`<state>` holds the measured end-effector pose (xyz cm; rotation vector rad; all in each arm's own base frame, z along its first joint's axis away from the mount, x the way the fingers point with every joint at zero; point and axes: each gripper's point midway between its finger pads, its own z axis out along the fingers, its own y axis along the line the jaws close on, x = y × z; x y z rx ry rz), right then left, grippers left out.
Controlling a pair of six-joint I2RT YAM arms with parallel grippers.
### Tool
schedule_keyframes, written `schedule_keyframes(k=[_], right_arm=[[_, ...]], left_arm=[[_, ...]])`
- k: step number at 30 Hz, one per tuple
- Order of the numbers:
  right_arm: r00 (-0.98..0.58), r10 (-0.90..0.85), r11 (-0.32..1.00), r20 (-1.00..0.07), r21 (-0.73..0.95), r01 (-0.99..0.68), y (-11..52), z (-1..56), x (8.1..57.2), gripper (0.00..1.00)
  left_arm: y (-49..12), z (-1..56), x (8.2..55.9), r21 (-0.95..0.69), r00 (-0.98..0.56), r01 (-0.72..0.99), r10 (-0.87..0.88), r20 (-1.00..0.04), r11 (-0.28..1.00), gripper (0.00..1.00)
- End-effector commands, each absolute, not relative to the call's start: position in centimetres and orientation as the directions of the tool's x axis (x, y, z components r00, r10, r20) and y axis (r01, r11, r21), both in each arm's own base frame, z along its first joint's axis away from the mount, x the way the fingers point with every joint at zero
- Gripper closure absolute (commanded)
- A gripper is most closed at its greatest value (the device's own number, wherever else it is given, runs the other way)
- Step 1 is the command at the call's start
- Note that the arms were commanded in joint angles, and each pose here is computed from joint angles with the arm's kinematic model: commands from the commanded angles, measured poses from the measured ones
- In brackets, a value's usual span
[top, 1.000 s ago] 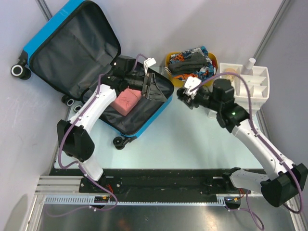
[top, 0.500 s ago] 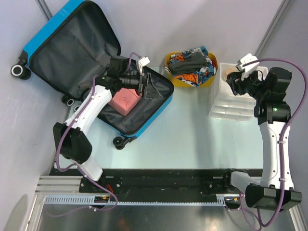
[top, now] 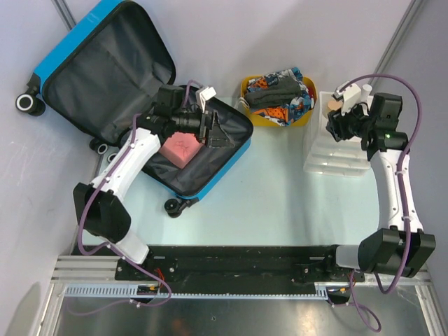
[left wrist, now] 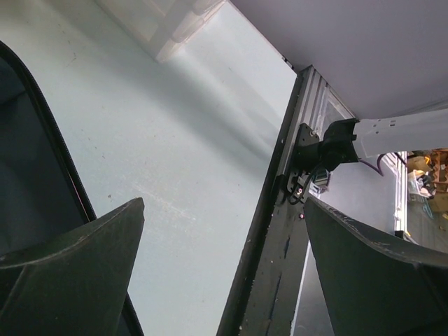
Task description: Open, take out, and arrange the luggage
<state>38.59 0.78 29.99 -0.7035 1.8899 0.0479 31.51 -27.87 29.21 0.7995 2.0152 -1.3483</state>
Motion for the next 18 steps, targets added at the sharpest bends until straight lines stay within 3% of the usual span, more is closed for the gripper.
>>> schedule_keyframes(k=[1, 8, 12, 15, 18], right_arm=[[-0.202, -0.464, 0.830, -0.862, -0.344, -0.439, -0.2, 31.9, 40.8, 0.79], [-0.247, -0.445, 0.849, -0.861, -0.318, -0.421, -1.0, 29.9, 42.9, 0.76], [-0.266, -0.435, 0.857, -0.861, -0.305, -0.415, -1.3, 29.0, 43.7, 0.69], [-0.272, -0.424, 0.862, -0.864, -0.293, -0.414, -1.2, 28.8, 43.8, 0.45], [-0.259, -0.421, 0.863, -0.869, -0.295, -0.411, -1.1, 29.4, 43.7, 0.34]], left_arm=[[-27.3, 30.8, 31.0, -0.534, -0.597, 0.782, 0.144, -0.789, 0.321, 0.00], [-25.8, 30.6, 32.1, -0.531, -0.611, 0.750, 0.107, -0.784, 0.395, 0.00], [-24.3, 29.7, 33.1, -0.533, -0.636, 0.702, 0.078, -0.768, 0.472, 0.00], [-23.7, 29.5, 33.4, -0.534, -0.640, 0.692, 0.069, -0.766, 0.486, 0.00], [-23.4, 29.5, 33.7, -0.525, -0.632, 0.694, 0.067, -0.772, 0.493, 0.00]])
